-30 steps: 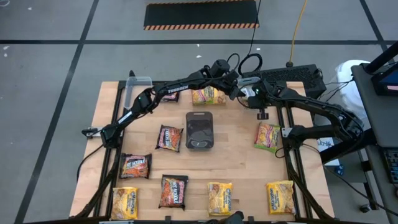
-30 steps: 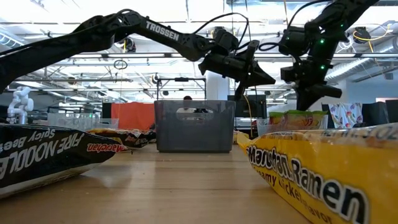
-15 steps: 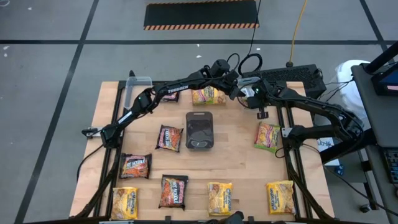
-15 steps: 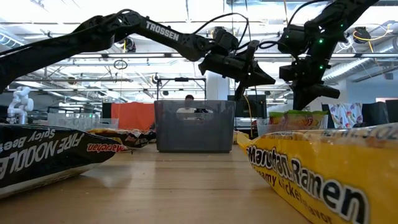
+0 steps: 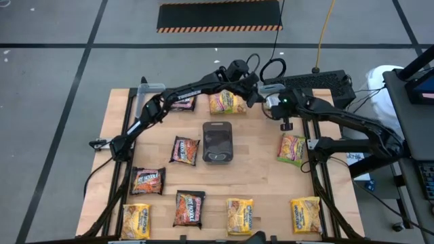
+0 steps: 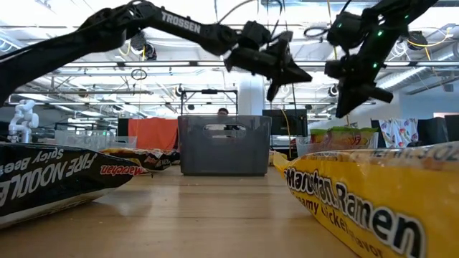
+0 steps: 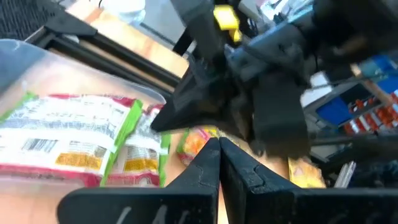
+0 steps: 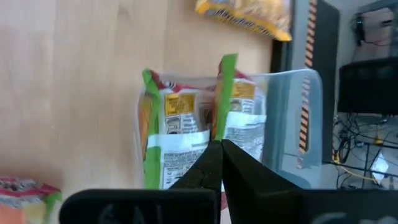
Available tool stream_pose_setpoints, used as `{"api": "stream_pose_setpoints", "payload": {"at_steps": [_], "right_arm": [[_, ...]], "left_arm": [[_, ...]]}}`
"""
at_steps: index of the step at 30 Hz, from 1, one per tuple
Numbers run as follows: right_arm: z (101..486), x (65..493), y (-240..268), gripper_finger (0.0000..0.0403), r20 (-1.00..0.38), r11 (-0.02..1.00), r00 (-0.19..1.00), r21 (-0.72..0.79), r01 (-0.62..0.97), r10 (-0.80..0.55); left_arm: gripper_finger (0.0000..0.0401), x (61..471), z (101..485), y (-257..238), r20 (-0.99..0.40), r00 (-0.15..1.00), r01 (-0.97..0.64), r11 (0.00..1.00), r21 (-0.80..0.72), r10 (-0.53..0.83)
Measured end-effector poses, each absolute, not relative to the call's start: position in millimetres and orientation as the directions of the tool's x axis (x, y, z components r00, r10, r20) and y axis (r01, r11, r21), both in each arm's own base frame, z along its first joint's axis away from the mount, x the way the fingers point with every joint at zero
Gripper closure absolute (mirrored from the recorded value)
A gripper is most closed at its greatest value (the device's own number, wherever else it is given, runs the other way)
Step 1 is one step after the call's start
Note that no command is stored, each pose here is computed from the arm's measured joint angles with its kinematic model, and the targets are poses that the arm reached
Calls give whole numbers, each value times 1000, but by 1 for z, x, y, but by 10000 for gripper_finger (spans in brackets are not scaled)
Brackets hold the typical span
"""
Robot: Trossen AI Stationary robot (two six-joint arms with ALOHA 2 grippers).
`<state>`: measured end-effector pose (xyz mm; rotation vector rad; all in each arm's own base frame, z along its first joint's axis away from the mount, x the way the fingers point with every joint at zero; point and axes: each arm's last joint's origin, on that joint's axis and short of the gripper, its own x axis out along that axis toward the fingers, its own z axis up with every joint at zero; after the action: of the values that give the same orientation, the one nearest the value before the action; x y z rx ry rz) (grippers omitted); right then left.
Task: Sort Maruchan noodles
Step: Adjust the green noodle pack
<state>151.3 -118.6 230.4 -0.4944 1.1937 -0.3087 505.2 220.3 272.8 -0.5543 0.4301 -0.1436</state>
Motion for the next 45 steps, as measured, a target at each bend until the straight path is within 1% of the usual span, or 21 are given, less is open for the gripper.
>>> {"api": "stream_pose_setpoints", "payload": {"at_steps": [6,10,13,17,21,25,31,35,41,43,45], "right_arm": [[257,141,-99,403,-724,842,454,-525,126,-519],[286,133,-89,403,-671,813,469,-536,228,-575],[309,127,-82,403,-639,793,477,-541,279,-604],[337,120,-74,403,-591,792,529,-491,363,-609],[353,112,-67,403,-553,790,565,-470,394,-612],[353,104,-63,403,-572,795,555,-472,380,-604],[346,106,-64,403,-630,810,513,-504,300,-583],[337,122,-74,403,-685,822,462,-520,230,-563],[313,151,-102,403,-787,850,323,-505,150,-525],[307,158,-112,403,-796,852,307,-504,140,-521],[302,165,-121,403,-808,866,318,-488,111,-496]], "left_arm": [[396,485,303,212,-420,879,34,908,-418,-226],[396,468,324,205,-471,859,41,943,-329,-202],[396,457,336,200,-505,841,44,954,-295,-195],[396,442,349,196,-536,821,50,960,-276,-197],[396,428,362,193,-562,806,41,966,-256,-183],[396,421,375,194,-539,826,41,972,-233,-164],[396,428,379,196,-487,865,29,980,-195,-122],[396,432,373,194,-508,856,-4,981,-194,-98],[395,428,370,194,-548,830,-25,974,-224,-104],[395,427,368,193,-569,815,-25,973,-229,-113],[395,426,366,192,-584,803,-19,974,-227,-120]]}}
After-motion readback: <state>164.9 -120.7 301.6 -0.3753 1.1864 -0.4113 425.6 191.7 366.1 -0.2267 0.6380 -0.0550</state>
